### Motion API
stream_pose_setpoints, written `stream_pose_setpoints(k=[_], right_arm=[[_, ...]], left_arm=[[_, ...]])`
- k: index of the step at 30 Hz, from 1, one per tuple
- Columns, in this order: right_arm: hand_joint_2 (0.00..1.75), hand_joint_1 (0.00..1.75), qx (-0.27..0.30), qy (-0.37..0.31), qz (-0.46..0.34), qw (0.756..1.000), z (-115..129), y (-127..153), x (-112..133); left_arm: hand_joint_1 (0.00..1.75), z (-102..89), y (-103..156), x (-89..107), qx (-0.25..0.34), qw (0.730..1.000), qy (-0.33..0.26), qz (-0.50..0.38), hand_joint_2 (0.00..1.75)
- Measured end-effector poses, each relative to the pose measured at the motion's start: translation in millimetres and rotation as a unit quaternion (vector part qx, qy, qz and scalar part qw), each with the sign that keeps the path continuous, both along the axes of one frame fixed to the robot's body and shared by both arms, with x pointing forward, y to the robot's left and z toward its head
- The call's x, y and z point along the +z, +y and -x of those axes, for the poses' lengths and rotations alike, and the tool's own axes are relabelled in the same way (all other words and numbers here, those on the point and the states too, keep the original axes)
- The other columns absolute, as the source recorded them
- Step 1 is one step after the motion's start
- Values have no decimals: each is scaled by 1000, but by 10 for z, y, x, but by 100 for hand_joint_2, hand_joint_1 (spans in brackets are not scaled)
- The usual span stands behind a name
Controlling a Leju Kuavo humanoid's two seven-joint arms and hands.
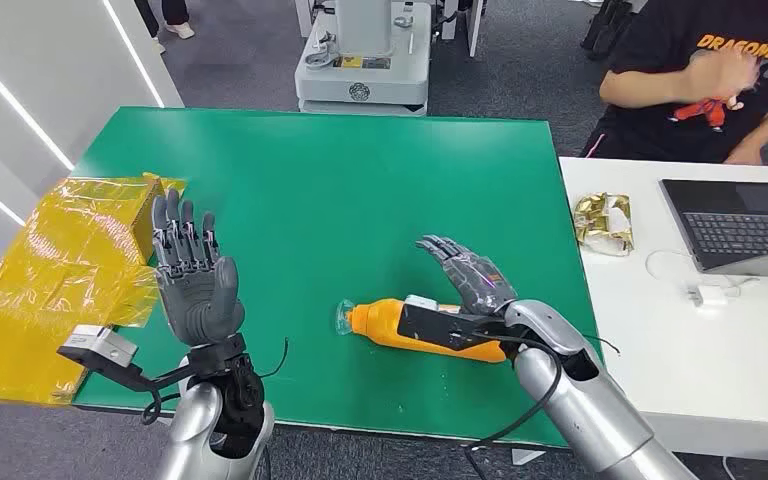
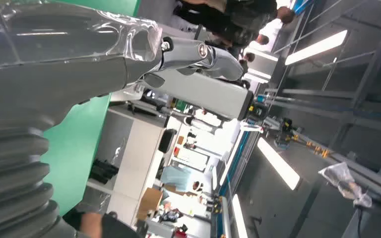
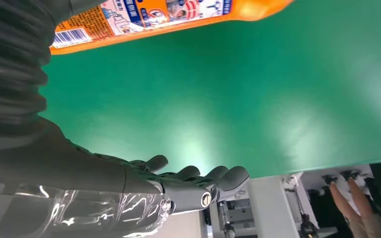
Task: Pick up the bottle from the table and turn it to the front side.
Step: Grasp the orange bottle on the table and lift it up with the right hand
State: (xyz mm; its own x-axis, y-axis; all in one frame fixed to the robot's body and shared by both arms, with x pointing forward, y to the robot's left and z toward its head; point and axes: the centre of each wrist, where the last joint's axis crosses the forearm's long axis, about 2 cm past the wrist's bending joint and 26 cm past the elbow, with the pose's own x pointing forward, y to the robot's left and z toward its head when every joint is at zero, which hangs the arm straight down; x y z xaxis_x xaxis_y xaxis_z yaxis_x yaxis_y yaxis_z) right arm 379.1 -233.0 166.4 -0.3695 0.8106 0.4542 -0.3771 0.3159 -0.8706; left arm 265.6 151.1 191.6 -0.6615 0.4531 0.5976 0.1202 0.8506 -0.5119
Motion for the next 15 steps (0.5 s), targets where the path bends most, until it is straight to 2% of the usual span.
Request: stream_pose_setpoints(k=[7,15], right_arm=[[175,0,0,39,34,999,-124,-77,-40],[175,0,-3,70,57,996,-100,-172,-209]], left_arm=[[0,-24,-12,35,-2,1000,2,7,175],[0,-39,-45,73,-10,1000,-2,11,175]])
